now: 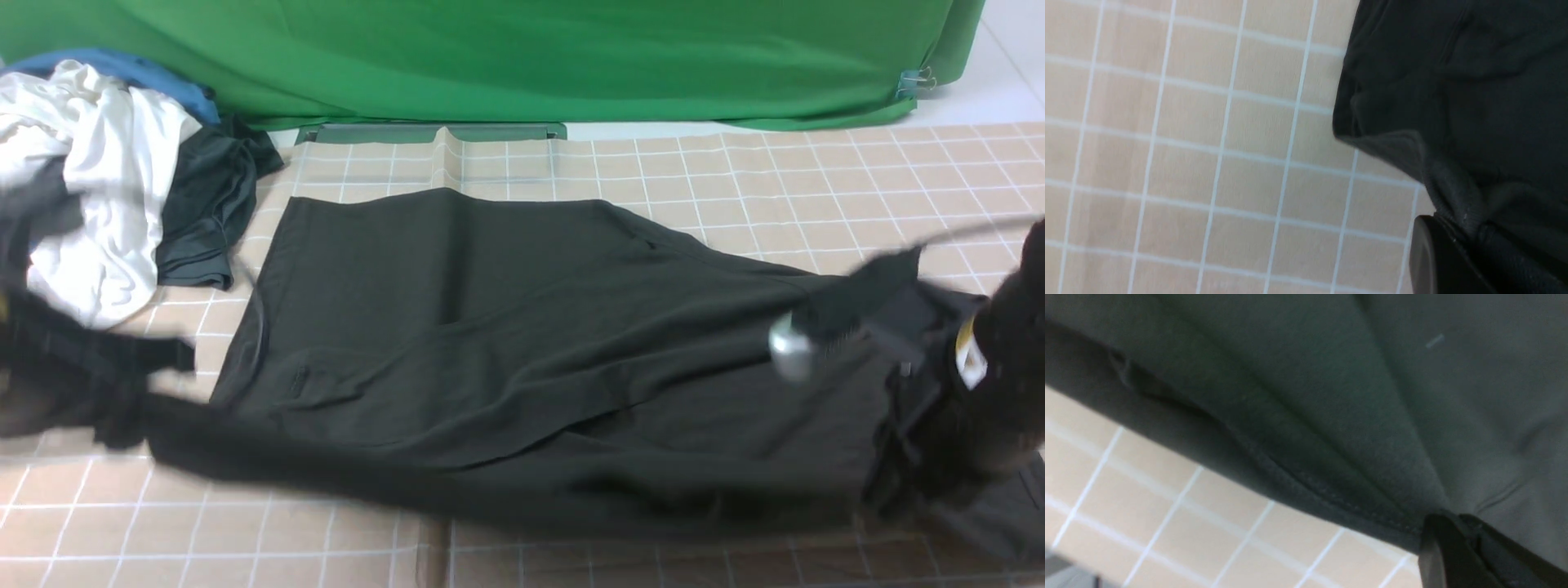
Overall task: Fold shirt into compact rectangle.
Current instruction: 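Fold the black garment in half by bringing its near edge over to the far edge, then pull the folded dark garment lengthwise by its ends to straighten it flat on the table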
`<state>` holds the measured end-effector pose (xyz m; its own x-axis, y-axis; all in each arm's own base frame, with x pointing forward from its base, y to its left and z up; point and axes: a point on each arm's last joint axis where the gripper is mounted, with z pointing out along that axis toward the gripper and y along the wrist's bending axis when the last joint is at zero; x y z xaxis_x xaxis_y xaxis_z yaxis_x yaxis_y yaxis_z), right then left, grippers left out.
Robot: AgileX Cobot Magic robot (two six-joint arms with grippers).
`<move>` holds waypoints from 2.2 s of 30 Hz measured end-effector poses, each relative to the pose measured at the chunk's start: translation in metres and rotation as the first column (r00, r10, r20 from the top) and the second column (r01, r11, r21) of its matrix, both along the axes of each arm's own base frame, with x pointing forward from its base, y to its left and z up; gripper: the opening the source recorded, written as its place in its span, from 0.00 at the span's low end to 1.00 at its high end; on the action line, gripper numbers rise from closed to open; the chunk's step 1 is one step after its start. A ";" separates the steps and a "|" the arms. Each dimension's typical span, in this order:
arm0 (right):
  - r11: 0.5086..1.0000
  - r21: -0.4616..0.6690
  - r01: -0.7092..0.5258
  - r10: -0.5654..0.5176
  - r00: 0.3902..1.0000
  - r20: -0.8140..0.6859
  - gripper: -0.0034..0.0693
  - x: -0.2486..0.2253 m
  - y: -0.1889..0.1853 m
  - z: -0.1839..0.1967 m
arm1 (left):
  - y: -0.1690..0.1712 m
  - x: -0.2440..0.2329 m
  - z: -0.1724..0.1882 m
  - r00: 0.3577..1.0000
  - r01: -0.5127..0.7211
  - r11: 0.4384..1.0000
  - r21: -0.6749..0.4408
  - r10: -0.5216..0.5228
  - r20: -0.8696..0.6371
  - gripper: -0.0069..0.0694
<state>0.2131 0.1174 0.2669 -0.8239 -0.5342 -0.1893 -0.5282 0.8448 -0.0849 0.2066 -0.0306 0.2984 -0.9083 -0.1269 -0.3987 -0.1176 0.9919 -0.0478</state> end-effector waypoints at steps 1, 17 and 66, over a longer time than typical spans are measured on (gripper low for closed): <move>1.000 0.003 0.009 -0.009 1.000 0.016 0.10 0.004 -0.001 0.005 | -0.001 0.009 0.005 1.000 -0.001 1.000 -0.001 0.001 0.016 0.14; 0.989 0.022 0.145 -0.147 0.978 0.145 0.10 0.148 -0.028 0.006 | -0.011 0.193 0.013 0.987 -0.057 0.996 -0.070 0.066 0.143 0.14; 0.971 0.199 0.131 -0.173 0.962 0.210 0.10 0.208 -0.012 0.060 | -0.088 0.270 -0.097 0.900 0.414 0.899 -0.141 -0.428 -0.089 0.11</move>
<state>0.4209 0.1058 0.3268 -0.8175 -0.3454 -0.4608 -0.3775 0.9257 -0.0242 0.4763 -0.1185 0.2015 -0.9255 0.2382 -0.2943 0.2977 0.9381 -0.1768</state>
